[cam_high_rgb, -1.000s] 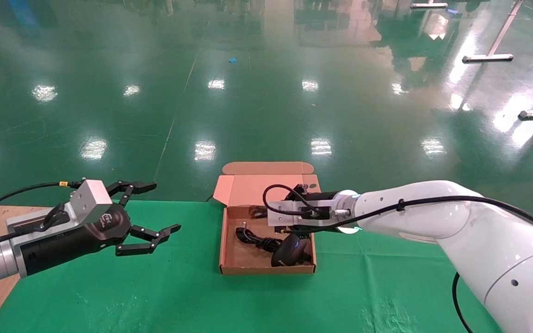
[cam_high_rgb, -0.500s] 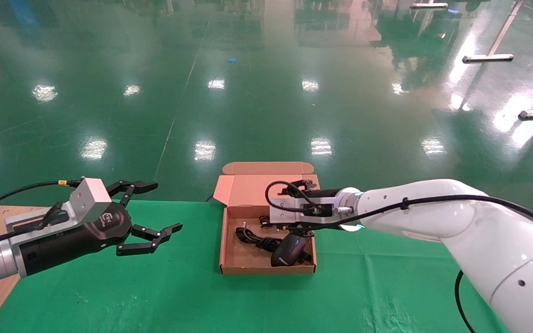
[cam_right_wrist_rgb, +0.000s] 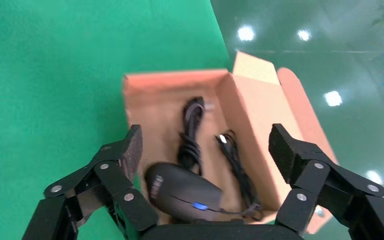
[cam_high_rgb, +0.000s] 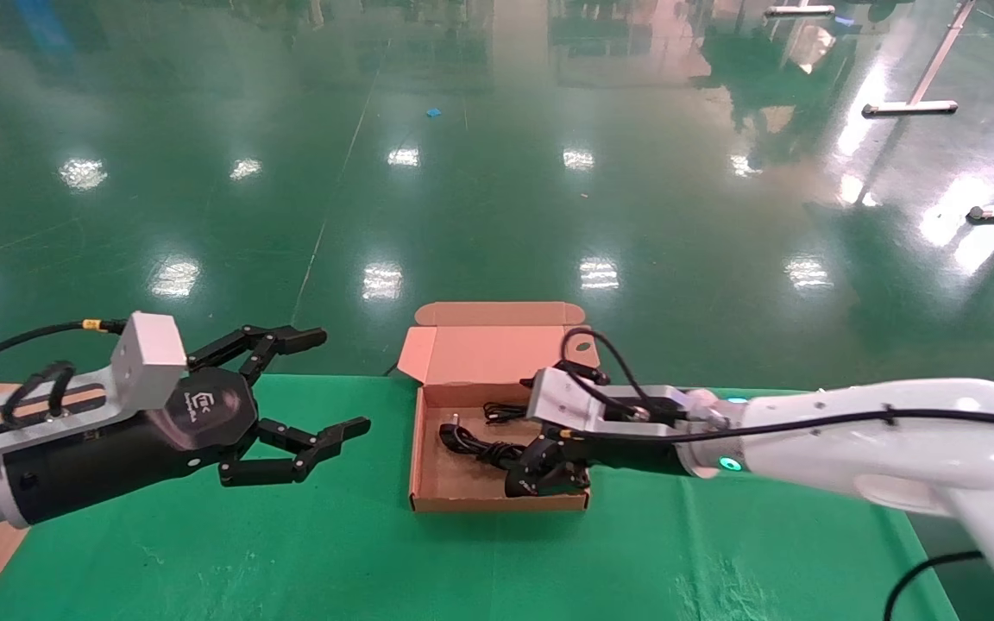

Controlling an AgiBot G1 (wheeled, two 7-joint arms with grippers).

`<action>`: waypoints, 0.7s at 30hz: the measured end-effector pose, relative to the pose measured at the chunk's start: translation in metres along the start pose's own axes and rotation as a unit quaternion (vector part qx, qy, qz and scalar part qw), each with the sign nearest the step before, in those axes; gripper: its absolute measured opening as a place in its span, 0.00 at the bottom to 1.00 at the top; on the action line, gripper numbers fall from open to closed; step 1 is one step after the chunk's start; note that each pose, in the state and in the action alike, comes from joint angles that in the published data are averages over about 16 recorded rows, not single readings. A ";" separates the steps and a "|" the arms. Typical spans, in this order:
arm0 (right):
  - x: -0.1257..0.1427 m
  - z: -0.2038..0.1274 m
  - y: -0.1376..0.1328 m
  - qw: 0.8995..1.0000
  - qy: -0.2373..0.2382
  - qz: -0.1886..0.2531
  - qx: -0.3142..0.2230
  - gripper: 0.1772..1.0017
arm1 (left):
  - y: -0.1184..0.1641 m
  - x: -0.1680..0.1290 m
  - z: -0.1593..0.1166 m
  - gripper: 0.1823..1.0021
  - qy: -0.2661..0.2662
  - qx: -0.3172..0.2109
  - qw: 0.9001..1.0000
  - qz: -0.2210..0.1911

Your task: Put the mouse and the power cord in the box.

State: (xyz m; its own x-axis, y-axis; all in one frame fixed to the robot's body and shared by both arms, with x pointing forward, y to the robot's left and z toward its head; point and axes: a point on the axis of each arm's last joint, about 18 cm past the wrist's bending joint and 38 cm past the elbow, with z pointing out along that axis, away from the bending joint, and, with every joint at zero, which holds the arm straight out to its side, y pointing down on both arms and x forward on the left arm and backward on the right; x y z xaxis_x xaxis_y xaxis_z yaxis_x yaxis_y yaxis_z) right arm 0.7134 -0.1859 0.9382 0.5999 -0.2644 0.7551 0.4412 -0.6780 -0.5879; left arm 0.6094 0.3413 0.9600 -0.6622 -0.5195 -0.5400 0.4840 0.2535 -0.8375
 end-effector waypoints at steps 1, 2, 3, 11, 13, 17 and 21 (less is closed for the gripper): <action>-0.001 -0.004 0.000 1.000 -0.001 0.010 0.008 0.81 | -0.003 0.002 0.000 1.00 0.004 0.004 1.000 -0.002; -0.003 -0.009 0.000 1.000 -0.003 0.019 0.016 0.83 | -0.006 0.004 -0.001 1.00 0.009 0.008 1.000 -0.004; -0.004 -0.013 0.000 0.999 -0.004 0.028 0.025 0.86 | -0.009 0.006 -0.001 1.00 0.013 0.012 1.000 -0.006; -0.014 -0.053 -0.003 0.992 -0.016 0.091 0.089 0.96 | -0.031 0.022 -0.006 1.00 0.049 0.037 0.998 -0.021; -0.016 -0.064 -0.005 0.989 -0.020 0.103 0.104 0.97 | -0.037 0.026 -0.007 1.00 0.059 0.043 0.997 -0.024; -0.021 -0.087 -0.008 0.983 -0.027 0.124 0.135 0.99 | -0.047 0.035 -0.011 1.00 0.077 0.052 0.995 -0.029; -0.026 -0.111 -0.013 0.976 -0.036 0.141 0.163 1.00 | -0.058 0.043 -0.015 1.00 0.097 0.058 0.993 -0.034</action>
State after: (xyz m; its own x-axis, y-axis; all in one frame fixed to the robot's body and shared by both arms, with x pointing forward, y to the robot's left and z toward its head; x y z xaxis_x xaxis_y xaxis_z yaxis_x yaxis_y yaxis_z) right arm 0.6178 -0.2465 0.9588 0.7680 -0.3518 0.5351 0.4343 -0.3279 -0.8390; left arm 0.5444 0.3159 0.9837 -0.7872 -0.3630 -0.4986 0.4907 0.1212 -0.8629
